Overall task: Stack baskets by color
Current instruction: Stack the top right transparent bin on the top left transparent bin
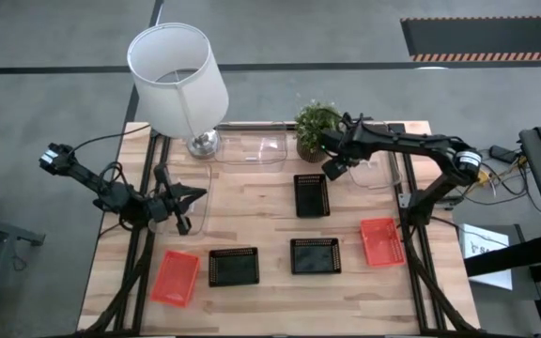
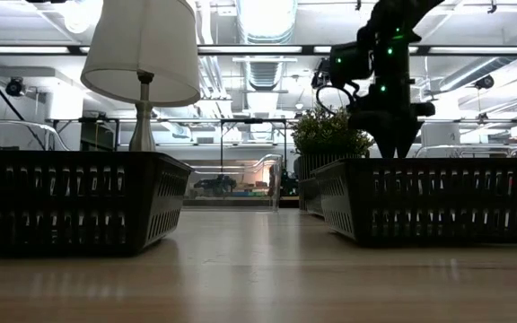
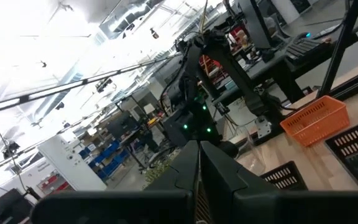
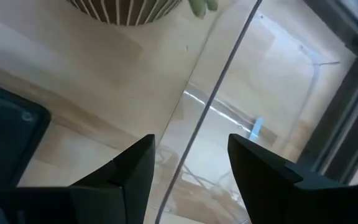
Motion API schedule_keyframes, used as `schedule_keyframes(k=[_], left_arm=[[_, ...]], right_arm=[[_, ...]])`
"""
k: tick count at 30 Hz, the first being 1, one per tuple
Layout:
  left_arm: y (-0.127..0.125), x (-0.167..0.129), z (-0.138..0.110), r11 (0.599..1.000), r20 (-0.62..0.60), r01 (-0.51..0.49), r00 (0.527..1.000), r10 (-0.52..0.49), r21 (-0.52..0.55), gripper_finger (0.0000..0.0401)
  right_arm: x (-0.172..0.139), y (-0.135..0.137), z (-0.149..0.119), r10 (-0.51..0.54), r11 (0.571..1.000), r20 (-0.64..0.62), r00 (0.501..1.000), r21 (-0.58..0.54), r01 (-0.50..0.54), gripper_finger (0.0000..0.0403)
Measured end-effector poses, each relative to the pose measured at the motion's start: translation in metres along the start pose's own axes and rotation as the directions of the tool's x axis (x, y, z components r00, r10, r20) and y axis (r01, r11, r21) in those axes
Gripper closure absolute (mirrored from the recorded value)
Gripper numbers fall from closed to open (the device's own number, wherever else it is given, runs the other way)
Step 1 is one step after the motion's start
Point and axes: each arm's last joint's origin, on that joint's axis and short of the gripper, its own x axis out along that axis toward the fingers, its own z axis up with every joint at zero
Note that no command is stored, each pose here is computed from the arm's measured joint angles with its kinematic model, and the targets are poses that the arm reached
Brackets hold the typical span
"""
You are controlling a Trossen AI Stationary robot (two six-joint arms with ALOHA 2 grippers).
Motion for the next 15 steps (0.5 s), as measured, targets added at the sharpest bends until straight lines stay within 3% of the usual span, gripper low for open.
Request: schedule_keyframes(k=[15], left_arm=[[-0.001, -0.001, -0.001, 1.000, -0.002, 0.002, 1.000, -0.002, 0.003, 0.0401]], right_arm=[[0.031, 0.006, -0.007, 0.028, 0.998, 0.052, 0.998, 0.047, -0.031, 0.0223]])
